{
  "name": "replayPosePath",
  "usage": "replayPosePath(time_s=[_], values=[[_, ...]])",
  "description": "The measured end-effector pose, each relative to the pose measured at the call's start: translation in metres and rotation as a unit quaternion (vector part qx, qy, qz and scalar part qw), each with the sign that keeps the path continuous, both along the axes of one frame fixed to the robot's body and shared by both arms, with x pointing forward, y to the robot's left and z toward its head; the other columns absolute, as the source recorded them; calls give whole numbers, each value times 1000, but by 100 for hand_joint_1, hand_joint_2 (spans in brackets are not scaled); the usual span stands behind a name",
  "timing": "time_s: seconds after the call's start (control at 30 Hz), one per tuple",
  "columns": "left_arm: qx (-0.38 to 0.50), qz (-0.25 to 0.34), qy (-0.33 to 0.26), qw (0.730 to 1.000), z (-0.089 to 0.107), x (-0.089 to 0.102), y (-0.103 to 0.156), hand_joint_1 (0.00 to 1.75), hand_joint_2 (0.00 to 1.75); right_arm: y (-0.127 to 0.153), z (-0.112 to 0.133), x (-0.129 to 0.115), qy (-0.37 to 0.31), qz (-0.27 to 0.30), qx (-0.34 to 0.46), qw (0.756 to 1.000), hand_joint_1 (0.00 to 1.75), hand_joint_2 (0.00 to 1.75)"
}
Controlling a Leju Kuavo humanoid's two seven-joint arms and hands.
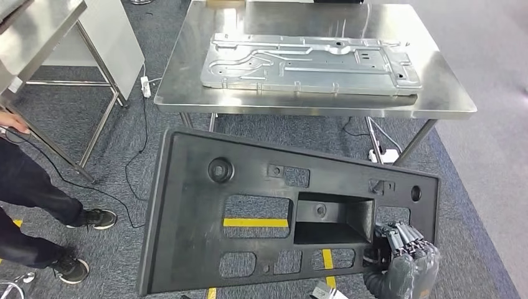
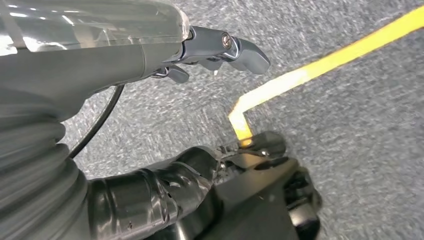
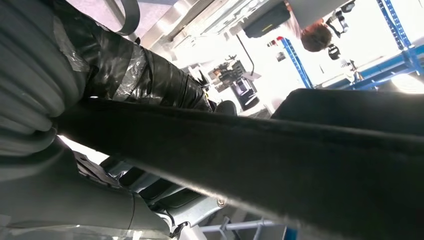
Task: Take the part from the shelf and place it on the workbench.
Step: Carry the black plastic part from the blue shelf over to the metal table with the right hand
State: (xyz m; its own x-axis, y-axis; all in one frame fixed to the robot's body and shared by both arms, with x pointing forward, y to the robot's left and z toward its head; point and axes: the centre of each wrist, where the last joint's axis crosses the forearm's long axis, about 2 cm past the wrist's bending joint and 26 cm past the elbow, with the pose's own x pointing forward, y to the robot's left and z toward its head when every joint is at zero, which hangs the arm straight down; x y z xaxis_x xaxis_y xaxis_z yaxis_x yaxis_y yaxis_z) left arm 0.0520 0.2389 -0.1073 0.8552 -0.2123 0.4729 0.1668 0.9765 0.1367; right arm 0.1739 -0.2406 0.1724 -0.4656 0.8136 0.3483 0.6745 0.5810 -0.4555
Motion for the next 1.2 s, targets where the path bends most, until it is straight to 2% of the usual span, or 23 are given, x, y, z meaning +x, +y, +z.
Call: replayPosePath(time_s=[1.2], values=[[-7, -11, -1, 1000, 0, 0, -1, 0, 175, -2, 0, 8, 4, -1, -10, 1000, 175, 175]])
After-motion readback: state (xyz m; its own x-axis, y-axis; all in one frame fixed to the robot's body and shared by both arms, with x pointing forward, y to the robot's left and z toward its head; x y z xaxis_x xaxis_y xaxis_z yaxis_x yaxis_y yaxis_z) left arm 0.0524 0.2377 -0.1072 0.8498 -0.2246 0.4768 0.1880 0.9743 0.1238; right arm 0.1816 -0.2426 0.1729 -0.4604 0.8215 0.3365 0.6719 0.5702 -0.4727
